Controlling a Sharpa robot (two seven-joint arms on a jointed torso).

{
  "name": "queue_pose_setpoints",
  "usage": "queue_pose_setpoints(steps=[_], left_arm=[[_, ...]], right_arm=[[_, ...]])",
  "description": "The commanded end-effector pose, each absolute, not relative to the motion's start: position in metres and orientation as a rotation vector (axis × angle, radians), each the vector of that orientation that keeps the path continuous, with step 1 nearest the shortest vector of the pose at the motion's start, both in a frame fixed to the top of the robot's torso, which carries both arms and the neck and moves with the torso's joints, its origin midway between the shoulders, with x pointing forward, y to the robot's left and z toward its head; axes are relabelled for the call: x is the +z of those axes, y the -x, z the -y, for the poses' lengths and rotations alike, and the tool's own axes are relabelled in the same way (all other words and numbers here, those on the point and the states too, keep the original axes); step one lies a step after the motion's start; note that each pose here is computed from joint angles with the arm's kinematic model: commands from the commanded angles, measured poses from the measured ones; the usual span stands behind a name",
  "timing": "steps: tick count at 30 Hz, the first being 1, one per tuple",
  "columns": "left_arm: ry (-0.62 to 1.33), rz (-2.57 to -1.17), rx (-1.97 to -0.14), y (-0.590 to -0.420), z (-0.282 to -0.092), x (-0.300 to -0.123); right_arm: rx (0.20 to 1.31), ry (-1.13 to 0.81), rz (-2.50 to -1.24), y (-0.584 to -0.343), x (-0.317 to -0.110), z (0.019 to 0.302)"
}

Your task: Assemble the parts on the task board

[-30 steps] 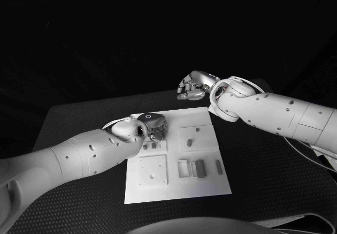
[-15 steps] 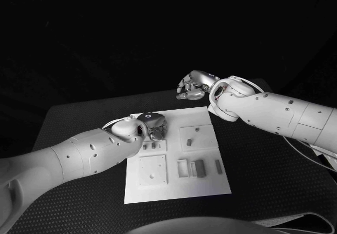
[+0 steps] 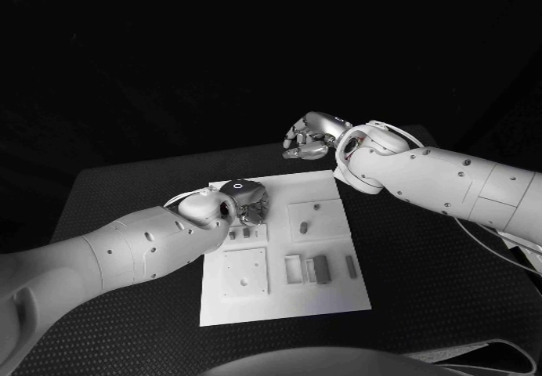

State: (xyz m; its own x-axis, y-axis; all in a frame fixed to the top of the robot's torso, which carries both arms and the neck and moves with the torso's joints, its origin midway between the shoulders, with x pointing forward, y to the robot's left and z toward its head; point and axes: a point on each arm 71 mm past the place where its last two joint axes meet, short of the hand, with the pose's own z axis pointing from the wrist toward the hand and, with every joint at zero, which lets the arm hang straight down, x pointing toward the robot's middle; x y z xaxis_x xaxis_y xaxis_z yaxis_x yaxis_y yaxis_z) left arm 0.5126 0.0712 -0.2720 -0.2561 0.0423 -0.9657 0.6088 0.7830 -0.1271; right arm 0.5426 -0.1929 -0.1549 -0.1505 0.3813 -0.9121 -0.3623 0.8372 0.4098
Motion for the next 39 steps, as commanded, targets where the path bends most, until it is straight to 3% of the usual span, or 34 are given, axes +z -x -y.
queue_pose_setpoints(steps=[1, 25, 39], left_arm=[[-0.542, -1.844, -0.548, -0.506, -0.077, -0.291], [-0.498, -1.732, -0.598, -0.507, -0.084, -0.282], [-0.449, -1.679, -0.651, -0.508, -0.085, -0.262]], right_arm=[[0.654, -0.005, -1.596, -0.542, -0.155, 0.192], [0.652, -0.006, -1.593, -0.542, -0.154, 0.194], [0.649, -0.008, -1.594, -0.542, -0.155, 0.195]])
